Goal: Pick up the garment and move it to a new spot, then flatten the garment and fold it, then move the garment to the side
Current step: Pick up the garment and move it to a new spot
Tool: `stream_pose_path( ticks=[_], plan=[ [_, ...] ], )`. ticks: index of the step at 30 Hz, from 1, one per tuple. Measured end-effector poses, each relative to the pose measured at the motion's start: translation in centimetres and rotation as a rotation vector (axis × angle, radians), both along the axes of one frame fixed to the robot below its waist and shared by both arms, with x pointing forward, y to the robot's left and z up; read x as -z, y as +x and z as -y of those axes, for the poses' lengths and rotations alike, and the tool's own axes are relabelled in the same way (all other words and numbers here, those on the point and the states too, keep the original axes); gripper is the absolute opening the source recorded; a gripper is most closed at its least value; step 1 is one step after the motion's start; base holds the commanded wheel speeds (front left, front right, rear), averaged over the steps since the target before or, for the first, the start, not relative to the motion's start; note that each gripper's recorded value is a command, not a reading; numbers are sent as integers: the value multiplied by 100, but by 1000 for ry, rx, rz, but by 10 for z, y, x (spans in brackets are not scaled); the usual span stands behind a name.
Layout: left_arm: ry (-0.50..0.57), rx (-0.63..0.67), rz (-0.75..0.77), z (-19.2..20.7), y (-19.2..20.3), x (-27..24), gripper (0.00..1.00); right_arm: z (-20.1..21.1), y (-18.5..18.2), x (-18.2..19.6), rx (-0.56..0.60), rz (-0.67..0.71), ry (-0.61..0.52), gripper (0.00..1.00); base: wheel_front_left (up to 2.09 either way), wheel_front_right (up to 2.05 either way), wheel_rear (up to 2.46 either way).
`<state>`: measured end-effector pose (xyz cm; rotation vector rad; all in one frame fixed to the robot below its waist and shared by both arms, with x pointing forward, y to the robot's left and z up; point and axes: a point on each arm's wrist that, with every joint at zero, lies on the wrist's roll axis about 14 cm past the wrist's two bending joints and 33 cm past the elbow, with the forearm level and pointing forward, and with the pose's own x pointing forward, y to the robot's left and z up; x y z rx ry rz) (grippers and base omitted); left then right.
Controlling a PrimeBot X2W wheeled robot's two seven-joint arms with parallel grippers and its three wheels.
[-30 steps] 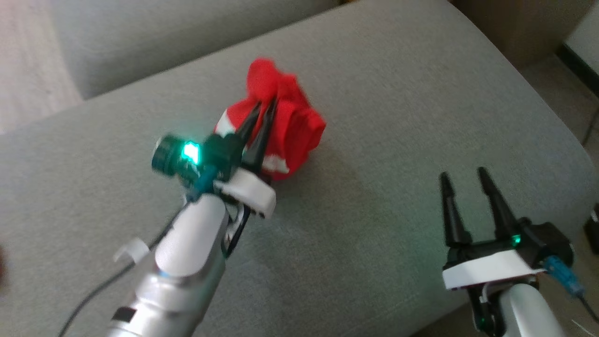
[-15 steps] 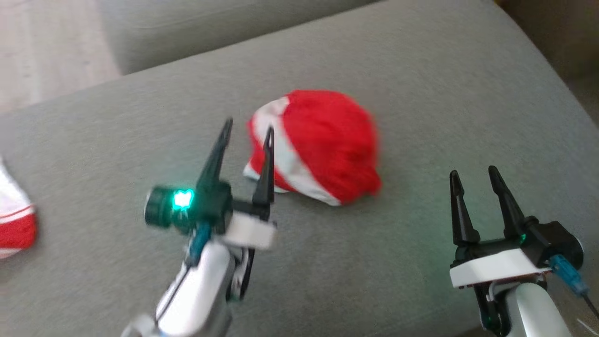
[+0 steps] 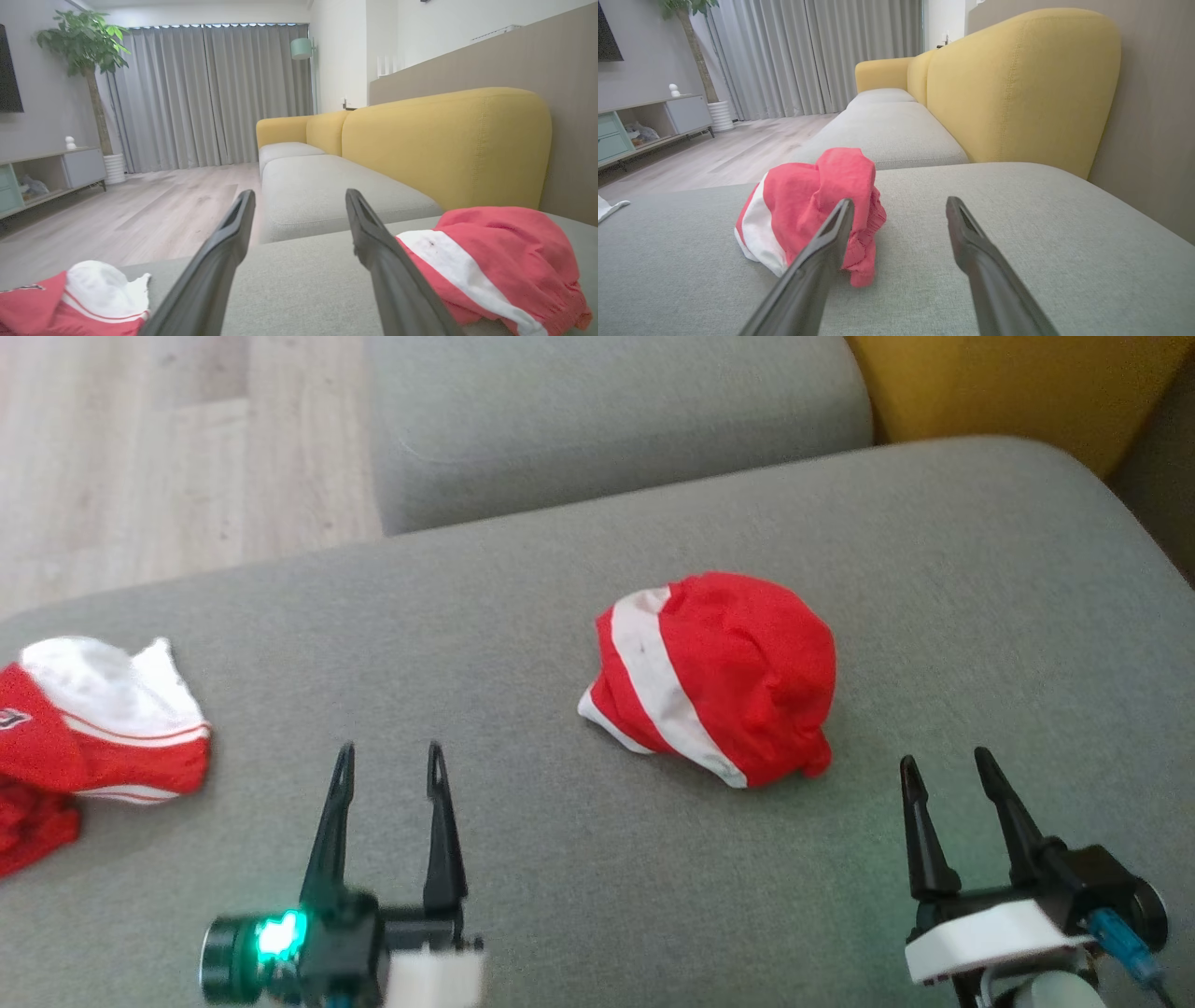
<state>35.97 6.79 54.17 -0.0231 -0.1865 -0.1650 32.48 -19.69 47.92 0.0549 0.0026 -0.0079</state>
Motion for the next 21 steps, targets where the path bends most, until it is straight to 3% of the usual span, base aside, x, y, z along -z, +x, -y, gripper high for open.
stream_pose_path(
  ticks=[8,21],
  plan=[
    [26,-87,-13,-26,-33,7,100,-22,-14,-3,-72,14,-36,100,0,0,0],
    [24,-103,-47,-33,-44,18,100,-33,-15,-2,-109,14,-37,100,0,0,0]
  ],
)
